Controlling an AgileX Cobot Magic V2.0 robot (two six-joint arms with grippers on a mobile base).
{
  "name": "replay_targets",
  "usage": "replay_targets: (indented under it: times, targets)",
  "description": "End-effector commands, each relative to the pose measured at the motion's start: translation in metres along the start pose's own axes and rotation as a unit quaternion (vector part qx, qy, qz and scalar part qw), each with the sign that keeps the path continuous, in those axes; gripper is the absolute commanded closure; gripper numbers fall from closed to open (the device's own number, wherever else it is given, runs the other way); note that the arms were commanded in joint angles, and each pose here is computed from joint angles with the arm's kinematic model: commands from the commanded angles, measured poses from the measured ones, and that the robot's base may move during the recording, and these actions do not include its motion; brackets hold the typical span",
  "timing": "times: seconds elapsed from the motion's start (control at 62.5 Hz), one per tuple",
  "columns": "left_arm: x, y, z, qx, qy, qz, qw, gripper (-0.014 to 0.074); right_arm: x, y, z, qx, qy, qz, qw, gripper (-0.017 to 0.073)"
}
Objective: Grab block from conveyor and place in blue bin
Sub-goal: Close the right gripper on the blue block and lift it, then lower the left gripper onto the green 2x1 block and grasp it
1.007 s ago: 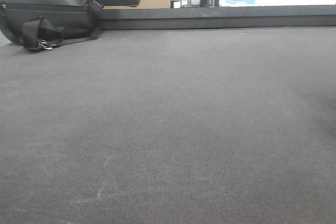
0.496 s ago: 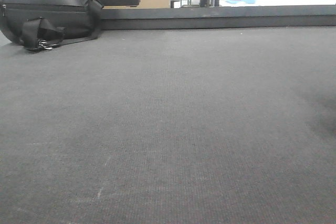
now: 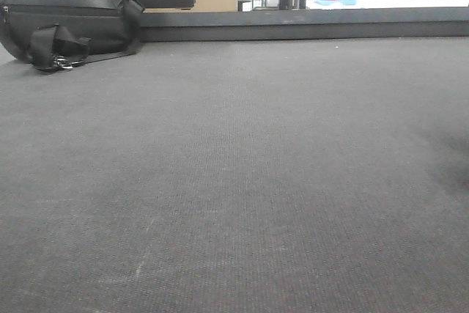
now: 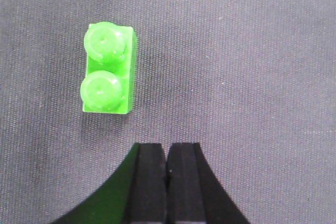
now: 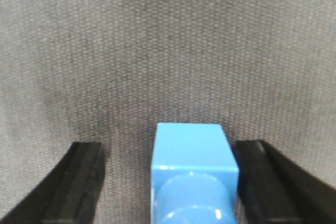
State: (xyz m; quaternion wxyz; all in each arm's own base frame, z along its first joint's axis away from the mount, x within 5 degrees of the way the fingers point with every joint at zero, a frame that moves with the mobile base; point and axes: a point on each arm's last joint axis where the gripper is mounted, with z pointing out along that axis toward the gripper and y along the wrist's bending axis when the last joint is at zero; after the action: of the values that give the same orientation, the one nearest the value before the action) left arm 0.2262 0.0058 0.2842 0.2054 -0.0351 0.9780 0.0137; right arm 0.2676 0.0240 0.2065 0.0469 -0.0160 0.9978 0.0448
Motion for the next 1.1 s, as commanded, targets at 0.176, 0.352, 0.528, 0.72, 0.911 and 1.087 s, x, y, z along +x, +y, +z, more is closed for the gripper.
replay_targets:
  times: [0.176, 0.352, 0.528, 0.72, 0.911, 1.087]
  targets:
    - [-0.004, 0.0, -0.003, 0.004, -0.016, -0.01, 1.0, 0.0705, 0.003, -0.003, 0.001, 0.005, 0.015, -0.002, 1.0, 0.0719]
    - [-0.009, 0.003, -0.005, -0.001, -0.014, 0.004, 1.0, 0.0705, 0.006, -0.002, 0.0, 0.004, 0.03, -0.003, 1.0, 0.0718]
    - [-0.029, 0.032, -0.004, -0.031, 0.049, 0.014, 0.998, 0.0705, 0.008, -0.002, -0.008, 0.004, 0.019, -0.004, 1.0, 0.0721]
    - [-0.047, 0.05, 0.018, -0.037, 0.071, -0.006, 0.997, 0.0705, 0.007, -0.001, -0.011, 0.003, 0.005, -0.003, 1.0, 0.0721]
    - [-0.05, 0.044, 0.031, -0.03, 0.081, 0.005, 0.996, 0.0692, 0.006, -0.001, -0.011, 0.001, 0.001, -0.002, 1.0, 0.0721]
    - [-0.057, 0.039, 0.032, -0.028, 0.049, 0.014, 0.998, 0.0412, 0.006, 0.0, -0.011, -0.004, 0.003, 0.001, 1.0, 0.0721]
